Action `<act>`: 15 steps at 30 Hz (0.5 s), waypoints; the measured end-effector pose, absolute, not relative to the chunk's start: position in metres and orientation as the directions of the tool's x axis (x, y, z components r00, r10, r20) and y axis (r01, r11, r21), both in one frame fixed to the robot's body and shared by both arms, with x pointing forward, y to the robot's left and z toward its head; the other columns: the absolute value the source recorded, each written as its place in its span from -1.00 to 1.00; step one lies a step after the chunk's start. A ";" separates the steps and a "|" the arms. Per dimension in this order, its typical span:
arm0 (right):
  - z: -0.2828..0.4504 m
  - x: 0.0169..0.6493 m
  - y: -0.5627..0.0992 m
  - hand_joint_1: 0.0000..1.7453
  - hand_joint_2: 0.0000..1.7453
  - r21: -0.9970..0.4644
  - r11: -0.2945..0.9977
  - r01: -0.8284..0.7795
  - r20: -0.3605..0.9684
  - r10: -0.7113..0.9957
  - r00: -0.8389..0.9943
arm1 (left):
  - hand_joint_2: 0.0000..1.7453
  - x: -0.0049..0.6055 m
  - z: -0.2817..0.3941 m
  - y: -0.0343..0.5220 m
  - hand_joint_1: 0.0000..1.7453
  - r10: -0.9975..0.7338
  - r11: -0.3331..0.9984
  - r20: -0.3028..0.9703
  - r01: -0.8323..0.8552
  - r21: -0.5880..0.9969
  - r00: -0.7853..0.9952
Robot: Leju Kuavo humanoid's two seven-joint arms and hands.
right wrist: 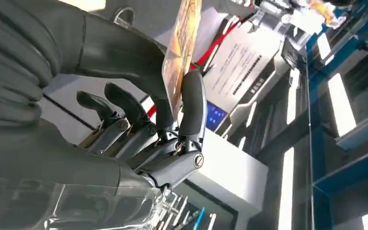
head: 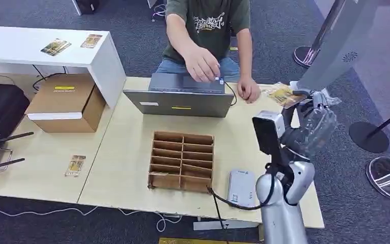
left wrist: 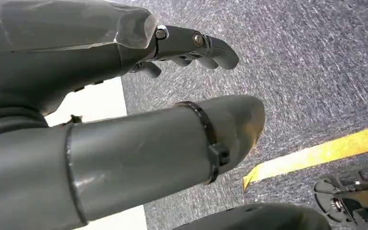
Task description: Pass the card to the sensor for recognition and then transmit it.
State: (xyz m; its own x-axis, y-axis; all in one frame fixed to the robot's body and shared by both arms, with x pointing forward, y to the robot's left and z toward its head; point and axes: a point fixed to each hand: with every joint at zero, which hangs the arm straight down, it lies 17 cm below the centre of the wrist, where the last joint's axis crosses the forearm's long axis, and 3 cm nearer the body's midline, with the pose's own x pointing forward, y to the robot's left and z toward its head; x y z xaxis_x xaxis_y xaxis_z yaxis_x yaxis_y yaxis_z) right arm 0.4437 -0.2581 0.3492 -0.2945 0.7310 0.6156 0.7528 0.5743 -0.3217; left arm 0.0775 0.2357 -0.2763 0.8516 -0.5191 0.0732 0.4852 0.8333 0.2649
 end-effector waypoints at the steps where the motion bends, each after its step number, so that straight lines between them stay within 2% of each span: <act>1: 0.355 0.453 -0.251 1.00 1.00 -0.323 0.582 0.747 0.614 0.729 -0.302 | -1.00 0.078 -0.276 0.235 -1.00 -0.527 0.829 0.075 0.493 0.264 0.847; 8: 0.404 0.502 -0.189 1.00 1.00 -0.373 0.597 0.710 0.533 0.764 -0.362 | -1.00 0.092 -0.274 0.232 -1.00 -0.573 0.803 0.089 0.535 0.264 0.815; 15: 0.421 0.532 -0.139 1.00 1.00 -0.466 0.569 0.678 0.447 0.812 -0.375 | -1.00 0.101 -0.273 0.230 -1.00 -0.613 0.773 0.086 0.574 0.271 0.785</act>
State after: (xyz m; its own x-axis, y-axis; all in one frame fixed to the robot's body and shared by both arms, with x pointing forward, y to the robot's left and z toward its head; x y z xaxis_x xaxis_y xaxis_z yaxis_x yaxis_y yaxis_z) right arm 0.5320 -0.1392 0.4213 -0.3745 0.8124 0.4469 0.6776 0.5688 -0.4662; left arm 0.1013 0.2302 -0.2726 0.7850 -0.6134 0.0863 0.5741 0.7728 0.2705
